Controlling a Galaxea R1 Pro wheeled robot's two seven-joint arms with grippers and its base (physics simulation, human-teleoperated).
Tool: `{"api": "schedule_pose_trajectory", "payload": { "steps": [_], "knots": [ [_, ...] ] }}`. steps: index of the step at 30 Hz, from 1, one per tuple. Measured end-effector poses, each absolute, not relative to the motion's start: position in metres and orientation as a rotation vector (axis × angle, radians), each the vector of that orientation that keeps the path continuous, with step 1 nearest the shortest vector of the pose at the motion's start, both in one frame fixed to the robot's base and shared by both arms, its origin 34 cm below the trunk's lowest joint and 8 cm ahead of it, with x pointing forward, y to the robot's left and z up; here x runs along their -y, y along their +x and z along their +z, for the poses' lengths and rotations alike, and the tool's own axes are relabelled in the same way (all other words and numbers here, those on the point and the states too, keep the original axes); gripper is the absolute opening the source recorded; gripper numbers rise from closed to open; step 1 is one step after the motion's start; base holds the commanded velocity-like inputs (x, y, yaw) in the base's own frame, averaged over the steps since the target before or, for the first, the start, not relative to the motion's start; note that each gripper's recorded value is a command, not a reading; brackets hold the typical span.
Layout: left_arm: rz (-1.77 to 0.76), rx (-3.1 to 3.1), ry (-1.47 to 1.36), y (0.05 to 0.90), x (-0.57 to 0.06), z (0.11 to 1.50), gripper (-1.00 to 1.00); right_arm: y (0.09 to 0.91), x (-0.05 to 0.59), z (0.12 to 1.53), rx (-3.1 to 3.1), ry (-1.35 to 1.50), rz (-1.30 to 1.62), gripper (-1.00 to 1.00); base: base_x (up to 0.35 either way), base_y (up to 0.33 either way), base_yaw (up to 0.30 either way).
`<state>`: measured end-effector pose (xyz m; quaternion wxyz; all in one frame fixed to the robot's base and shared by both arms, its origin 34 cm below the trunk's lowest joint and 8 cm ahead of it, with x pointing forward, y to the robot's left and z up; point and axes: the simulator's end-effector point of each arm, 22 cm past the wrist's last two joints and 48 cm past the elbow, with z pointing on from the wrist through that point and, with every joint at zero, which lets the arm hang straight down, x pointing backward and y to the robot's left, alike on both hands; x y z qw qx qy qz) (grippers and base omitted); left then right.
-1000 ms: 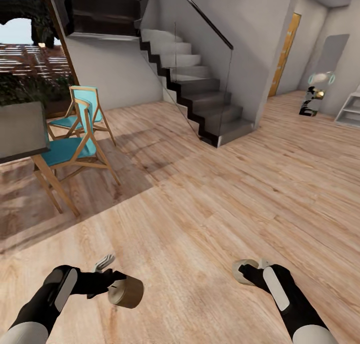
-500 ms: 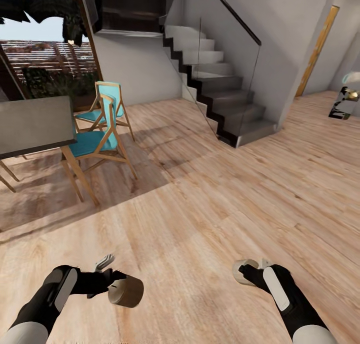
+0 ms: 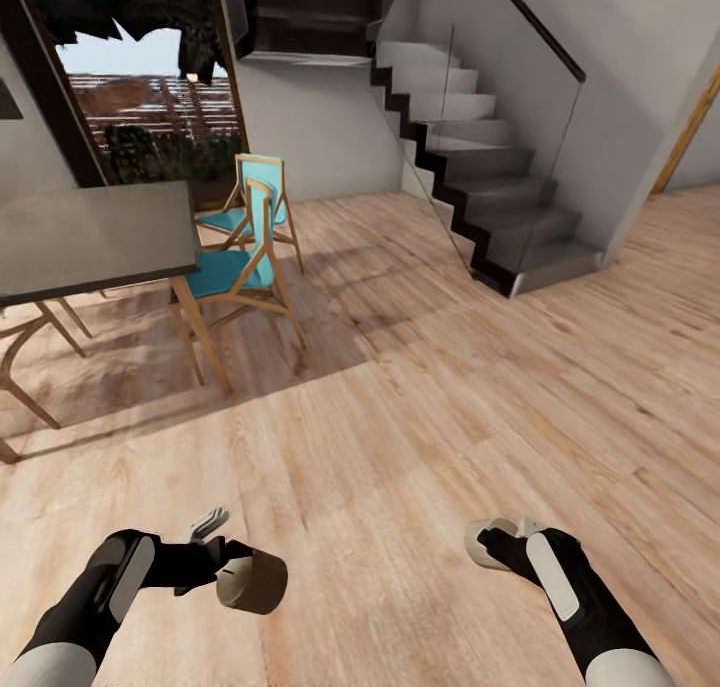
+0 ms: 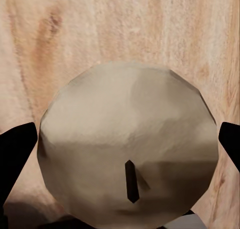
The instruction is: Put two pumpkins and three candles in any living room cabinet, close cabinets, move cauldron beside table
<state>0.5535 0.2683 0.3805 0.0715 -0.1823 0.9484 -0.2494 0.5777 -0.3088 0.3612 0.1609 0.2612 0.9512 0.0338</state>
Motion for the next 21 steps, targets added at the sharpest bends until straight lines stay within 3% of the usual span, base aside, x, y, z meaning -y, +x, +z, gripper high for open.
{"api": "schedule_pose_trajectory", "payload": {
  "steps": [21],
  "knots": [
    [-0.751,-2.869,-0.56,0.5487,-0.2679,0.3714,-1.0,0.5722,0.3088,0.3512,-2.736,0.748,0.086,-1.0,0.0,0.0,0.236]
  ]
}}
